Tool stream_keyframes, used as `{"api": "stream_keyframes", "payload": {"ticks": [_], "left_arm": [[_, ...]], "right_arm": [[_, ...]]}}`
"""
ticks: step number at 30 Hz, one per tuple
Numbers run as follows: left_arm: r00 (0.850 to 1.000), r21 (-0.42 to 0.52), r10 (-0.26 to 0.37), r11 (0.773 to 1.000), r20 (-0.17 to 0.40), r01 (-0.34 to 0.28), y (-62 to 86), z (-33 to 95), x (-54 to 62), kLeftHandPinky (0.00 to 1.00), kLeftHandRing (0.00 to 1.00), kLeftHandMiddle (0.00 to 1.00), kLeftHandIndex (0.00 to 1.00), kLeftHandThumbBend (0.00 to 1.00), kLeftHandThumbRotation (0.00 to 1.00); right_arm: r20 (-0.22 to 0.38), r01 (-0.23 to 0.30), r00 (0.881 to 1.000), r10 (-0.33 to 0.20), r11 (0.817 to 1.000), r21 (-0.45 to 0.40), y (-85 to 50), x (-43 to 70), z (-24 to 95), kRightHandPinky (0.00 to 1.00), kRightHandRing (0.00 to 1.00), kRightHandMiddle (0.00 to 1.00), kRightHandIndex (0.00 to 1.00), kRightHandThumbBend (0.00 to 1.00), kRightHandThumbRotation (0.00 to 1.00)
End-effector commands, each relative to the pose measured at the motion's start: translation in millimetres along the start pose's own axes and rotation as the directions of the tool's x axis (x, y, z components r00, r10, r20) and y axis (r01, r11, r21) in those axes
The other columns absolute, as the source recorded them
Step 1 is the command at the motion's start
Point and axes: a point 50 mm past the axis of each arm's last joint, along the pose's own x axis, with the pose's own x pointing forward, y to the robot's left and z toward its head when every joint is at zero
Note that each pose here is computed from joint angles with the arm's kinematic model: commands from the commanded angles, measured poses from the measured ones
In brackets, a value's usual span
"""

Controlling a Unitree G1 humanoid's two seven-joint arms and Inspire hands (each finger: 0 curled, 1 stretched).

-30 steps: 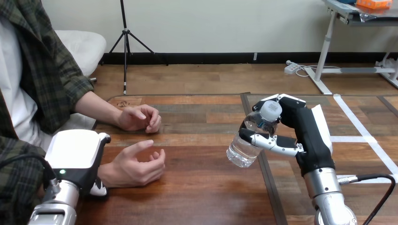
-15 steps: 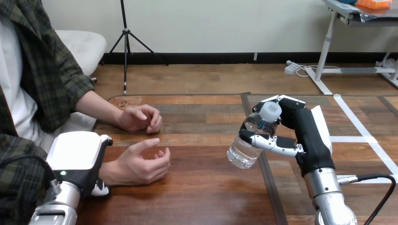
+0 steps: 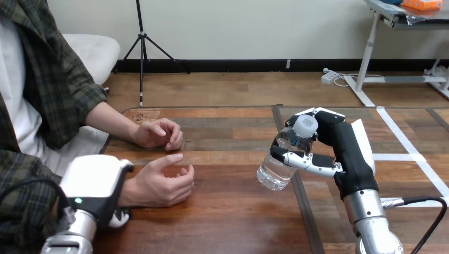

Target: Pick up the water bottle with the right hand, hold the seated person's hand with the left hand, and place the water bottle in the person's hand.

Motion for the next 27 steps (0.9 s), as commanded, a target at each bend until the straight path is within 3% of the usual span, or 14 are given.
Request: {"api": "stream_keyframes", "payload": {"ticks": [1,27], "left_arm": [[0.999,-0.018,-0.002,1.000,0.042,0.003,1.4,12.2,6.9,0.73,0.78,0.80,0.78,0.83,0.00],[0.995,-0.079,-0.034,0.996,0.099,0.042,-8.9,21.4,9.2,0.72,0.76,0.79,0.77,0.82,0.00]], "right_arm": [[0.155,0.031,0.987,-0.030,0.999,-0.009,-12.6,27.6,28.8,0.38,0.43,0.48,0.49,0.73,0.00],[0.150,0.024,0.988,-0.024,1.000,0.000,-12.3,28.6,28.7,0.38,0.43,0.48,0.49,0.73,0.00]]}}
